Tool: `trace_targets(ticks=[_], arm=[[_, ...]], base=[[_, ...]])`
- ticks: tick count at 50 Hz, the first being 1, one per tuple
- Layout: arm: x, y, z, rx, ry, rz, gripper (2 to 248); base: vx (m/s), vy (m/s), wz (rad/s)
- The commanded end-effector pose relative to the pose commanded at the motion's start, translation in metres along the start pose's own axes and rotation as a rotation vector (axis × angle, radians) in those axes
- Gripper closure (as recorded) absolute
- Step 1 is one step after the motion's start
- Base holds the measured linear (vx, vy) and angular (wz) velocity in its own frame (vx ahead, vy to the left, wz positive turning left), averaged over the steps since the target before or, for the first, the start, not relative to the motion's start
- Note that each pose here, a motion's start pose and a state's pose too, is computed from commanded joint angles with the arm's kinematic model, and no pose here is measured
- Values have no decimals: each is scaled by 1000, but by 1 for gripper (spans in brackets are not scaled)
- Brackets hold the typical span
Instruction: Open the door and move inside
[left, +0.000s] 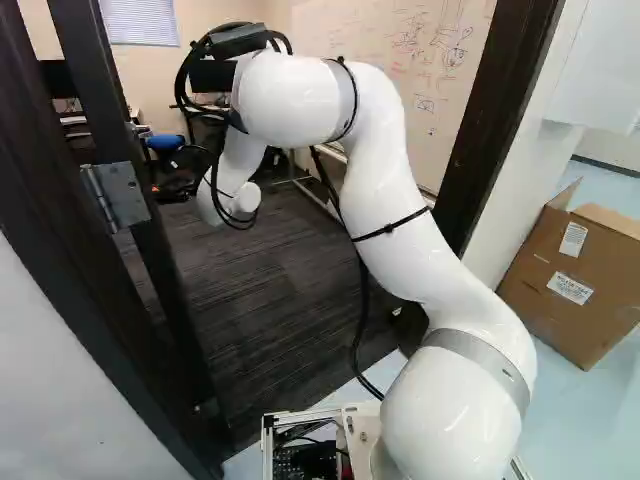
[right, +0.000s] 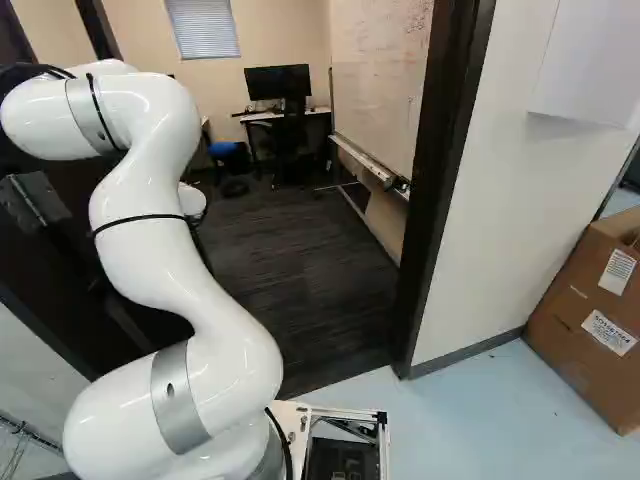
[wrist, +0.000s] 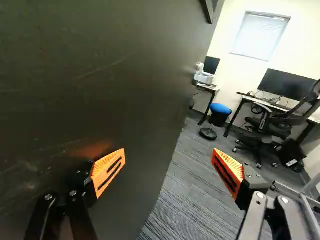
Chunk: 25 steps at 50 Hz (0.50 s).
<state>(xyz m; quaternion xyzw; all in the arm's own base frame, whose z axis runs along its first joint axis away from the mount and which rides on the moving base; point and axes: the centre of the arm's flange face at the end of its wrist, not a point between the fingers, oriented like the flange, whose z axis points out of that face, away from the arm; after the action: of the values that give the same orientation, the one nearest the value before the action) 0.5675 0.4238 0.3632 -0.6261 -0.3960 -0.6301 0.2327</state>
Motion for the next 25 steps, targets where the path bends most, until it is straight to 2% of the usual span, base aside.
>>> trace_targets(ticks=[13, 25], arm=[[0, 0, 1, 0, 1, 0, 3], [-1, 8, -8, -13, -8, 3, 3]], base=[[0, 0, 0], [0, 0, 0]])
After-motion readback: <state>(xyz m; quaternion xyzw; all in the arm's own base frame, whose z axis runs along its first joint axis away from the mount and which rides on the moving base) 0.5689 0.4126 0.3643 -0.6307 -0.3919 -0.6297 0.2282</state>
